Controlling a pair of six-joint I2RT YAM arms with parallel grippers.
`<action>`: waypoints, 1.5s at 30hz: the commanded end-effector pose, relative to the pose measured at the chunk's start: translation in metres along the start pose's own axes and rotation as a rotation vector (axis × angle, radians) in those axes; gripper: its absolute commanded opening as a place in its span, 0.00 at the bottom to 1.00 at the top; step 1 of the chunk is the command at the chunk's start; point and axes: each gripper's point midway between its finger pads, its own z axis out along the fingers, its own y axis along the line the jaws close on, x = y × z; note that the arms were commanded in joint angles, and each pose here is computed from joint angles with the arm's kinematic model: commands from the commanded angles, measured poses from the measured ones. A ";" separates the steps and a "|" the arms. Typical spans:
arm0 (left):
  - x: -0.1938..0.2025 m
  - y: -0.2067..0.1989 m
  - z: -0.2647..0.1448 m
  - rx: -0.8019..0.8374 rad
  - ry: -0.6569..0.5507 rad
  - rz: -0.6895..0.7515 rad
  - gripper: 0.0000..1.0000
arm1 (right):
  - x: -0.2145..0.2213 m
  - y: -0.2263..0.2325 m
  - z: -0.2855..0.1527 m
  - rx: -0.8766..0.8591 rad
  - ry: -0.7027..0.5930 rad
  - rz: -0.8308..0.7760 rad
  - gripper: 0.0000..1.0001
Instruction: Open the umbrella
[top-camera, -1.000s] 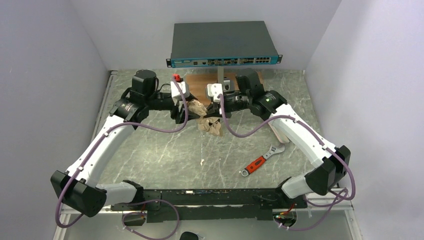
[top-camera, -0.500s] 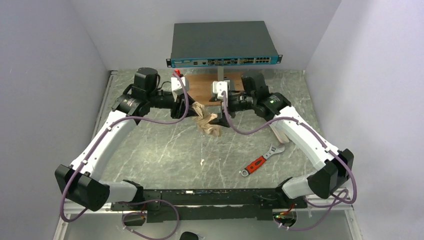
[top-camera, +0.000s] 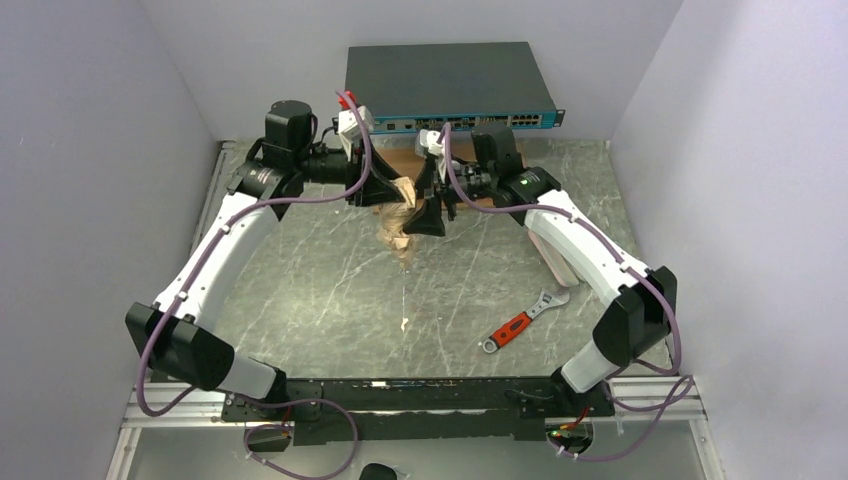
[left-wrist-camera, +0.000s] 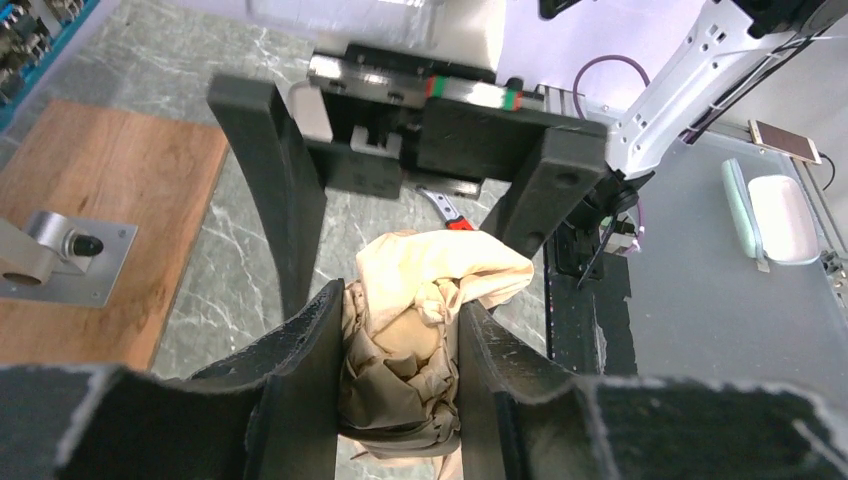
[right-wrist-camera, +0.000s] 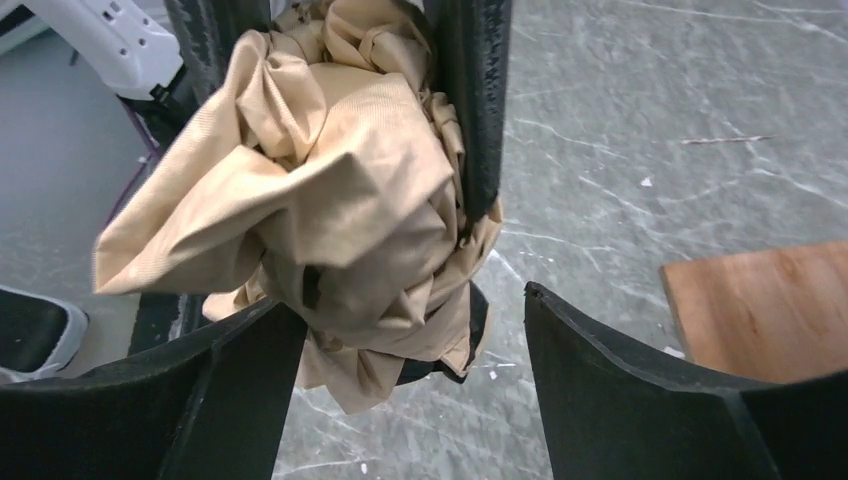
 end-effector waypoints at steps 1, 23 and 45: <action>-0.051 -0.034 -0.002 0.160 -0.091 0.096 0.00 | -0.033 0.012 0.006 -0.104 -0.087 -0.018 0.73; -0.014 0.034 -0.086 -0.526 -0.075 0.240 0.91 | -0.114 -0.077 -0.110 0.235 -0.635 0.725 0.00; -0.012 0.023 -0.021 -0.252 -0.105 0.105 0.70 | -0.162 -0.044 -0.101 0.057 -0.631 0.537 0.00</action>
